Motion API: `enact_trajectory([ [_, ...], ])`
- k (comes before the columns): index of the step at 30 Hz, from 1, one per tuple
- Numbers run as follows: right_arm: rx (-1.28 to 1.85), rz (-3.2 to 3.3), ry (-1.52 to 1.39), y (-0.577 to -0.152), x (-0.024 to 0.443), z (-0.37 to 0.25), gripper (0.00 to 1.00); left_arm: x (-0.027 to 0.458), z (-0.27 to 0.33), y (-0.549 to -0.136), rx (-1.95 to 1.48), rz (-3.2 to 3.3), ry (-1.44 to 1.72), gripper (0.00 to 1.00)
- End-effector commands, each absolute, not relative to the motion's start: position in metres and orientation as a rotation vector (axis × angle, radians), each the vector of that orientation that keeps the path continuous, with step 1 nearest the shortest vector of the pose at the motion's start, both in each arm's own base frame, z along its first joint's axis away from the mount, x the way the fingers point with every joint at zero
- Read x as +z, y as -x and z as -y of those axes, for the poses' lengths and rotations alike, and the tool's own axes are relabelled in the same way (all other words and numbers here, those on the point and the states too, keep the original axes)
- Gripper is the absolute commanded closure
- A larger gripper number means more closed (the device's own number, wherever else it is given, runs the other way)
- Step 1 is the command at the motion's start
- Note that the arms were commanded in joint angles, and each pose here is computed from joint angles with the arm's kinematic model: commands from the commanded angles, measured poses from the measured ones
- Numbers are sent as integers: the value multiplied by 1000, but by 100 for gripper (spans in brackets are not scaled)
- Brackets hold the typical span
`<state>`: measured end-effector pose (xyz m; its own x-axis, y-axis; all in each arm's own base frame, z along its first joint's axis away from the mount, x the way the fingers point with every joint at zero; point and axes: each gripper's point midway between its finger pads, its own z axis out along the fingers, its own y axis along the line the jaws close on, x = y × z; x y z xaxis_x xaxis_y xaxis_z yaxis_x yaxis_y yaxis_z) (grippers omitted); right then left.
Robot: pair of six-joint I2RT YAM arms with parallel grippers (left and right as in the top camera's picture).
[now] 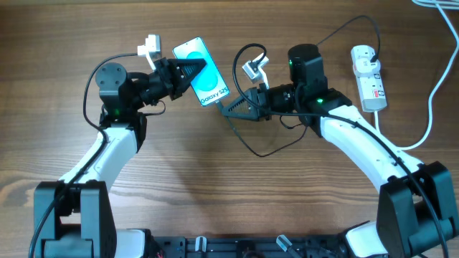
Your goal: Plug charger to phone and switch on socket
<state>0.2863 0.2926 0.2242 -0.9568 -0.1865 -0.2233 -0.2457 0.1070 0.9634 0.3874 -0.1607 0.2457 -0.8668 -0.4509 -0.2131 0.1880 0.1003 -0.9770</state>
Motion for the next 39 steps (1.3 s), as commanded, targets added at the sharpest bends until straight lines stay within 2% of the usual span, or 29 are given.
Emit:
enact_trajectory([
  [1,1979,-2289,443,-290,227,-293,96,253,168,-380,-1834,-1920,161,96],
  [8,1969,-2188,499,-299,243,-296,96,253,172,-370,-1870,-1945,104,96],
  [12,1983,-2224,476,-295,238,-295,87,253,170,-373,-1858,-1937,122,96],
  [20,2042,-2246,496,-285,238,-294,82,253,141,-391,-1779,-1887,216,96],
  [24,2037,-2248,515,-282,237,-300,76,254,142,-391,-1767,-1882,205,96],
  [30,2016,-2260,513,-280,235,-306,77,254,156,-386,-1791,-1897,172,96],
  [32,2013,-2263,518,-278,234,-308,82,254,157,-385,-1793,-1898,169,96],
  [35,2009,-2264,519,-278,234,-310,94,253,157,-385,-1796,-1900,165,96],
  [39,1986,-2269,499,-281,232,-310,96,253,160,-378,-1824,-1919,122,96],
])
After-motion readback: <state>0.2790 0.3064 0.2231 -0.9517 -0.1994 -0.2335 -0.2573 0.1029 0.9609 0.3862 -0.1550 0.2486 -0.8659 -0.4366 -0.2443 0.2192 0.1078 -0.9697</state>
